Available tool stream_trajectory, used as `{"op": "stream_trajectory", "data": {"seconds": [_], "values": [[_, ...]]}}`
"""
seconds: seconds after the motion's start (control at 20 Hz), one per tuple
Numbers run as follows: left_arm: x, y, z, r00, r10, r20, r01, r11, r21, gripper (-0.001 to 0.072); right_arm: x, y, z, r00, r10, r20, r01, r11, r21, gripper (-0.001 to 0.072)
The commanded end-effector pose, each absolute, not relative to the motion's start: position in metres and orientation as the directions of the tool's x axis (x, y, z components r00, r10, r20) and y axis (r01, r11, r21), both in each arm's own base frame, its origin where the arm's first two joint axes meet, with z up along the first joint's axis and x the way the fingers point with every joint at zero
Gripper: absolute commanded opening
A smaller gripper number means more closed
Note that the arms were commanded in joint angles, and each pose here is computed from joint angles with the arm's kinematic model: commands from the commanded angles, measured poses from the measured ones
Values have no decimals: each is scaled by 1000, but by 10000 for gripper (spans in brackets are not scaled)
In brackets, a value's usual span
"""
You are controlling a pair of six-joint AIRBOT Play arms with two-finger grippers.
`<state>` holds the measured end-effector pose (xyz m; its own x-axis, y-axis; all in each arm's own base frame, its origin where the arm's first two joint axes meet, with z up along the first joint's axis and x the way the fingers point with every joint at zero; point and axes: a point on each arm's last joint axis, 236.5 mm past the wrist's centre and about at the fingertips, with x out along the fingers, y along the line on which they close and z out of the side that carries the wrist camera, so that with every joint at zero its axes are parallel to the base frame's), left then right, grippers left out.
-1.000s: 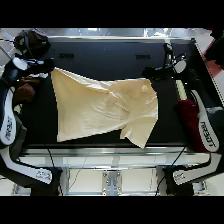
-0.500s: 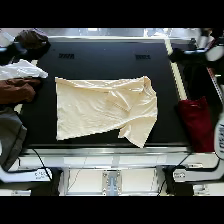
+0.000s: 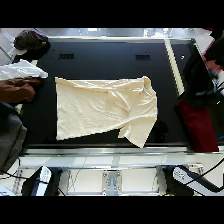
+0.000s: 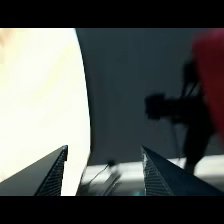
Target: Fold the shirts.
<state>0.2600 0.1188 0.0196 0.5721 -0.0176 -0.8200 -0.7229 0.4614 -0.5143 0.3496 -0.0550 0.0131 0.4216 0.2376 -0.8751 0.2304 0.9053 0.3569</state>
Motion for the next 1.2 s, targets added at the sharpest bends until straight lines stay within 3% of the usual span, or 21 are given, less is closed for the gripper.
{"op": "stream_trajectory", "data": {"seconds": [0.0, 0.3, 0.4, 0.55, 0.85, 0.95, 1.1, 1.15], "values": [[233, 43, -40, 549, -284, -786, -732, 291, -616, 702, 329, -23, -30, 403, 356, -843, 239, 848, 472, 512], [207, 21, -76, 410, -407, -816, -798, 274, -537, 691, 340, -14, -20, 451, 396, -800, 186, 835, 518, 512], [206, 18, -83, 385, -440, -811, -801, 277, -530, 581, 341, -15, -19, 456, 392, -799, 188, 835, 517, 512], [206, 10, -89, 363, -485, -795, -807, 263, -529, 582, 341, -15, -19, 455, 393, -799, 188, 835, 517, 512], [217, -11, -104, 312, -508, -803, -779, 347, -522, 568, 345, -9, -14, 471, 417, -777, 190, 813, 551, 512], [223, -11, -112, 314, -493, -812, -780, 353, -516, 407, 345, -7, -13, 469, 426, -774, 189, 807, 559, 512], [221, -13, -119, 290, -500, -816, -792, 354, -498, 392, 343, -5, -13, 463, 435, -772, 188, 804, 565, 512], [221, -13, -121, 288, -502, -816, -794, 351, -496, 337, 344, -4, -12, 466, 437, -770, 188, 801, 569, 512]]}}
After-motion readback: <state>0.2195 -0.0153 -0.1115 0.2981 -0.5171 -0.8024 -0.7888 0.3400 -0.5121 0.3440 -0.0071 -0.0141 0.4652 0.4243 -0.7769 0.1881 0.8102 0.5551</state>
